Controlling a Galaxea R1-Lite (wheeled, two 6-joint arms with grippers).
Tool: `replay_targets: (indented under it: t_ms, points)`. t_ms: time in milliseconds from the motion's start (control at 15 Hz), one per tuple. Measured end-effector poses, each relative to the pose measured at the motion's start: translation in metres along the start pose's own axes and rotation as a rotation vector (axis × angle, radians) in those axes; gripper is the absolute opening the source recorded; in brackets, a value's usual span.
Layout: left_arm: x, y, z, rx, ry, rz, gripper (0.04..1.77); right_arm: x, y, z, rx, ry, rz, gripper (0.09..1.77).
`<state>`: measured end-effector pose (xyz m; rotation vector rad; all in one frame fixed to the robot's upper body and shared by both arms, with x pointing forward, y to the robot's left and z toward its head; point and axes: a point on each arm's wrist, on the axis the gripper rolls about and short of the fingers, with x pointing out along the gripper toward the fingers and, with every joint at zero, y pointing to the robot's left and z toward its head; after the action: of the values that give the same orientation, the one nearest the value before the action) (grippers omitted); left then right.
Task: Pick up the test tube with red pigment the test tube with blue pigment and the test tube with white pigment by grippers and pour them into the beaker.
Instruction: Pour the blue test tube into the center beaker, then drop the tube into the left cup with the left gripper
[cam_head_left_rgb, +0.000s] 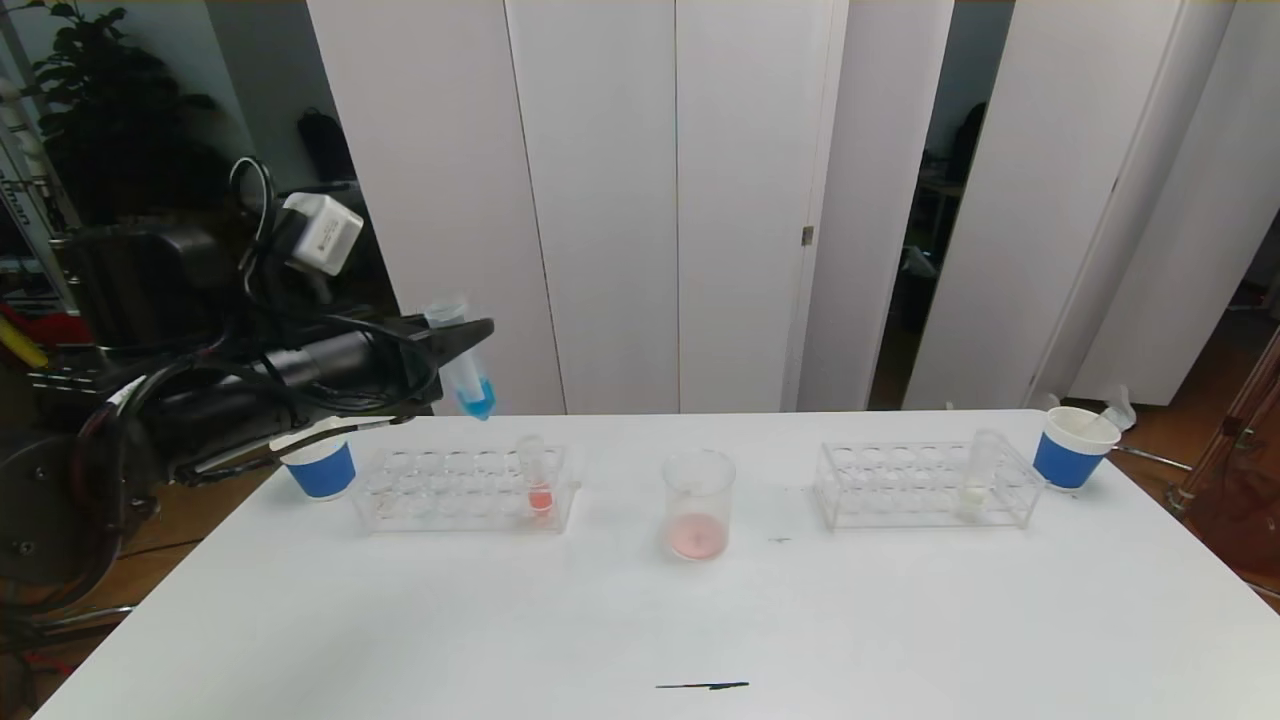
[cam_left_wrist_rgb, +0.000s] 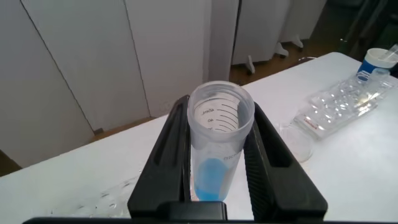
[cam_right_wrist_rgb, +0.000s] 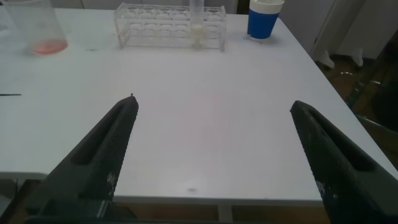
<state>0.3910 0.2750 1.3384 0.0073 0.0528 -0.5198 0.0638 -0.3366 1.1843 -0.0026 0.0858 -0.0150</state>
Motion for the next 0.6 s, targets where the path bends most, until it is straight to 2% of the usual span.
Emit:
replay_targets:
  t_ms: [133,267,467,600]
  points:
    - [0.007,-0.017,0.011,0.052,-0.036,-0.083,0.58,0.000,0.000,0.000,0.000,0.000,0.000,1.75]
    - [0.021,-0.032,0.012,0.141,-0.051,-0.150,0.58,0.000,0.000,0.000,0.000,0.000,0.000,1.75]
    - [0.047,-0.049,0.008,0.254,-0.099,-0.253,0.58,0.000,0.000,0.000,0.000,0.000,0.000,1.75]
    - [0.065,-0.058,-0.002,0.336,-0.126,-0.332,0.58,0.000,0.000,0.000,0.000,0.000,0.000,1.75]
